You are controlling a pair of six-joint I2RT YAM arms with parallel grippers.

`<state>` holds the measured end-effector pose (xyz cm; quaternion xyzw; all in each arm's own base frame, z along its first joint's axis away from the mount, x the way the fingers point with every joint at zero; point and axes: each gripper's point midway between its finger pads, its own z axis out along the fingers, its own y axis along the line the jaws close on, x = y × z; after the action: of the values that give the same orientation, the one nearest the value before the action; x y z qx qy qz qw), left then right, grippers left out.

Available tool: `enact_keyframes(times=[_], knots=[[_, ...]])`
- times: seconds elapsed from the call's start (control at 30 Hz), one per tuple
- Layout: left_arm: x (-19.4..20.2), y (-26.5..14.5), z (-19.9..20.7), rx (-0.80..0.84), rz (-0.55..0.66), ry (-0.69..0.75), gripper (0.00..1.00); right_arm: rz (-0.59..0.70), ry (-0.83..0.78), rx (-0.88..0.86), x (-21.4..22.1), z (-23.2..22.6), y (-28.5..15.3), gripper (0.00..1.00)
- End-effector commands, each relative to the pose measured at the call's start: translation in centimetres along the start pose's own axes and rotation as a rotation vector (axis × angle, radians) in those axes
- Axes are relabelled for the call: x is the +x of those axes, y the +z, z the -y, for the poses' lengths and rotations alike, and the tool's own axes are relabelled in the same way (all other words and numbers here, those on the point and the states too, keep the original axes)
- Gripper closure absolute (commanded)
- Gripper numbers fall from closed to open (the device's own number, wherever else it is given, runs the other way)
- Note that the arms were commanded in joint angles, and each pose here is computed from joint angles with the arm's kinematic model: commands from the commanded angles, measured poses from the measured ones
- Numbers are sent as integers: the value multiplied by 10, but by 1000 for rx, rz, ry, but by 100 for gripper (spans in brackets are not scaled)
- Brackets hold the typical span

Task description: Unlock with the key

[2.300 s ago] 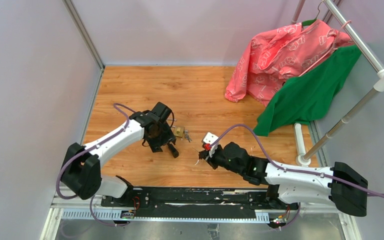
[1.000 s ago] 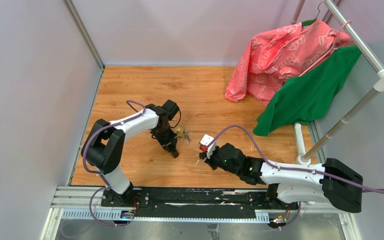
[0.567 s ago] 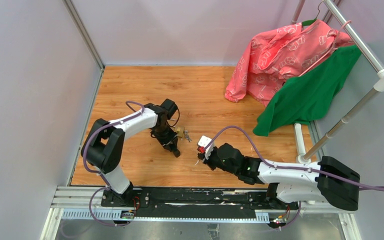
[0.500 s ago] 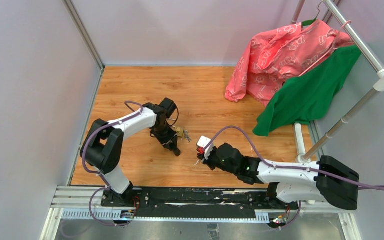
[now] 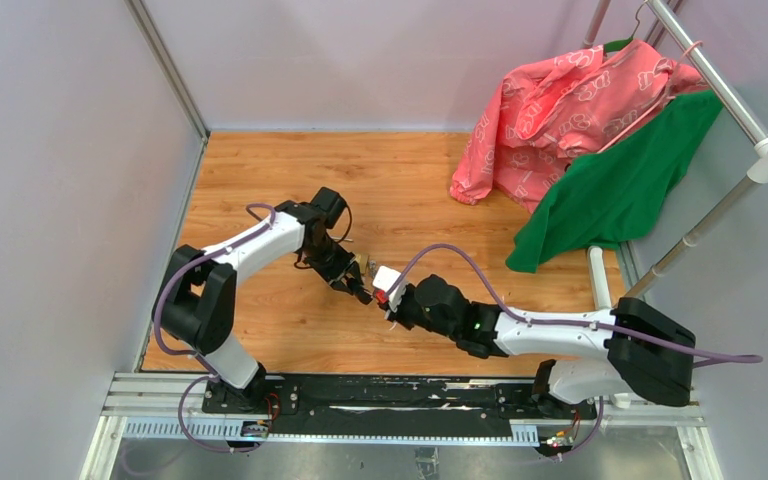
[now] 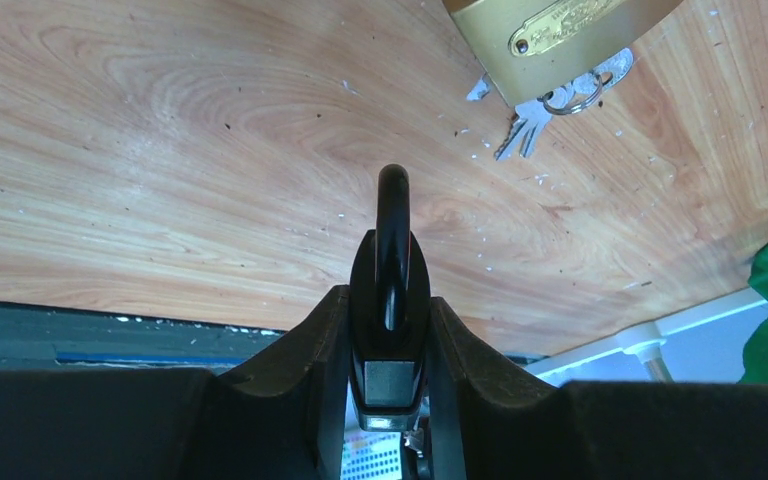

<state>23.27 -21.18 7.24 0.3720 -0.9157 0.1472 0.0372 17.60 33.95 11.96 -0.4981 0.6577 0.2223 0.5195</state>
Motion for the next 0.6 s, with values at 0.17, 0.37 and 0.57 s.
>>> enact_keyframes(times=[0.17, 0.37, 0.57], knots=[[12, -24, 20, 91, -120, -47, 100, 1, -32, 19, -12, 2, 6, 100], [11, -25, 20, 87, -121, -52, 100, -54, -23, 44, 3, 2, 1, 100], [10, -23, 18, 83, -122, -47, 100, -58, -8, 51, 5, 2, -3, 100]])
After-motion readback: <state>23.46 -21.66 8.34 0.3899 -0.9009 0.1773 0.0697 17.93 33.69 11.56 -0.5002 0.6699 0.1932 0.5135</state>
